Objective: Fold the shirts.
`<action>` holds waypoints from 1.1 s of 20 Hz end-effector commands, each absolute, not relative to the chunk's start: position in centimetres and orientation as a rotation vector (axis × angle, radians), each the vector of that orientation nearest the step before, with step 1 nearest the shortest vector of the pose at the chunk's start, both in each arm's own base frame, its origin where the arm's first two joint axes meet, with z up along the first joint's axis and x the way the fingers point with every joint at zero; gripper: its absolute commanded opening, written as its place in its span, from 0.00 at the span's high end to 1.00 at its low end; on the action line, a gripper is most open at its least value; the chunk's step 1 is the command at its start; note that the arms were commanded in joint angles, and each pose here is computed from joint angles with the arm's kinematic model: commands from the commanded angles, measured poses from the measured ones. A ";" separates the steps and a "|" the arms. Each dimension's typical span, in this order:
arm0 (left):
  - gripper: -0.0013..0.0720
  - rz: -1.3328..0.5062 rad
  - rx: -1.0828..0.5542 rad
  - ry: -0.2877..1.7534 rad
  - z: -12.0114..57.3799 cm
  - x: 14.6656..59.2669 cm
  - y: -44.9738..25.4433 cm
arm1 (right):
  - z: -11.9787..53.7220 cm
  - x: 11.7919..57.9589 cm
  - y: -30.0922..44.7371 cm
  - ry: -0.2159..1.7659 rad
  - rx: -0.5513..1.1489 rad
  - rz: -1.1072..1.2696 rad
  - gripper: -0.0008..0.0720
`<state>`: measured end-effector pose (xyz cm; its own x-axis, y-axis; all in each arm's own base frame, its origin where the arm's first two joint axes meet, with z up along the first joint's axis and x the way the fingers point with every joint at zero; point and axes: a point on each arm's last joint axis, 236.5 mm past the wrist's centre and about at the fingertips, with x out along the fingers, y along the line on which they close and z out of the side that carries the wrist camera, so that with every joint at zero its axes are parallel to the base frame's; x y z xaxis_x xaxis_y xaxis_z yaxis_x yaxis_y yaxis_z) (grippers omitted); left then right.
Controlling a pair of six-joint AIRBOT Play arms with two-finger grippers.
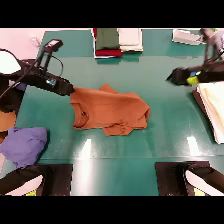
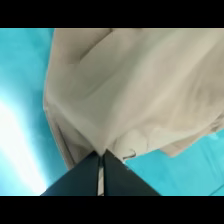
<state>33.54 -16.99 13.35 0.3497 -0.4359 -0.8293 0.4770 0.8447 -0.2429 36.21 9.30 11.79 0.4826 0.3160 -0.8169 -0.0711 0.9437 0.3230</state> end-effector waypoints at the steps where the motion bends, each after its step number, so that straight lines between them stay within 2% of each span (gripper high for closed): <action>1: 0.95 -0.547 0.048 1.037 14.3 33.8 -15.7 | 3.5 34.0 11.6 1.291 0.357 0.269 0.25; 5: 0.95 -0.548 0.048 1.038 14.3 33.8 -15.7 | -1.9 33.4 15.7 1.437 0.324 0.357 0.25; 9: 0.95 -0.548 0.049 1.038 14.3 33.8 -15.7 | -3.9 34.0 19.0 1.471 0.263 0.410 0.28; 10: 0.95 -0.548 0.049 1.038 14.3 33.8 -15.7 | -4.1 34.3 19.5 1.467 0.245 0.425 0.47; 11: 0.95 -0.547 0.049 1.037 14.3 33.8 -15.7 | -4.2 34.6 19.8 1.456 0.214 0.446 0.82; 12: 0.95 -0.544 0.050 1.030 14.3 34.0 -15.6 | -4.0 34.9 20.0 1.442 0.195 0.465 0.97; 13: 0.95 -0.539 0.055 1.017 14.7 34.2 -15.5 | -3.1 35.6 20.2 1.416 0.187 0.477 0.97; 15: 0.95 -0.512 0.088 0.937 17.6 35.0 -14.8 | 1.1 37.5 20.0 1.321 0.190 0.495 0.97; 18: 0.95 -0.494 0.112 0.690 27.5 34.9 -14.1 | 13.2 40.4 18.8 1.029 0.196 0.519 0.97; 20: 0.95 -0.495 0.112 0.496 35.2 32.8 -13.7 | 23.1 39.9 17.7 0.792 0.189 0.532 0.97; 22: 0.95 -0.501 0.108 0.328 41.7 29.9 -13.3 | 31.5 37.5 16.3 0.587 0.177 0.537 0.97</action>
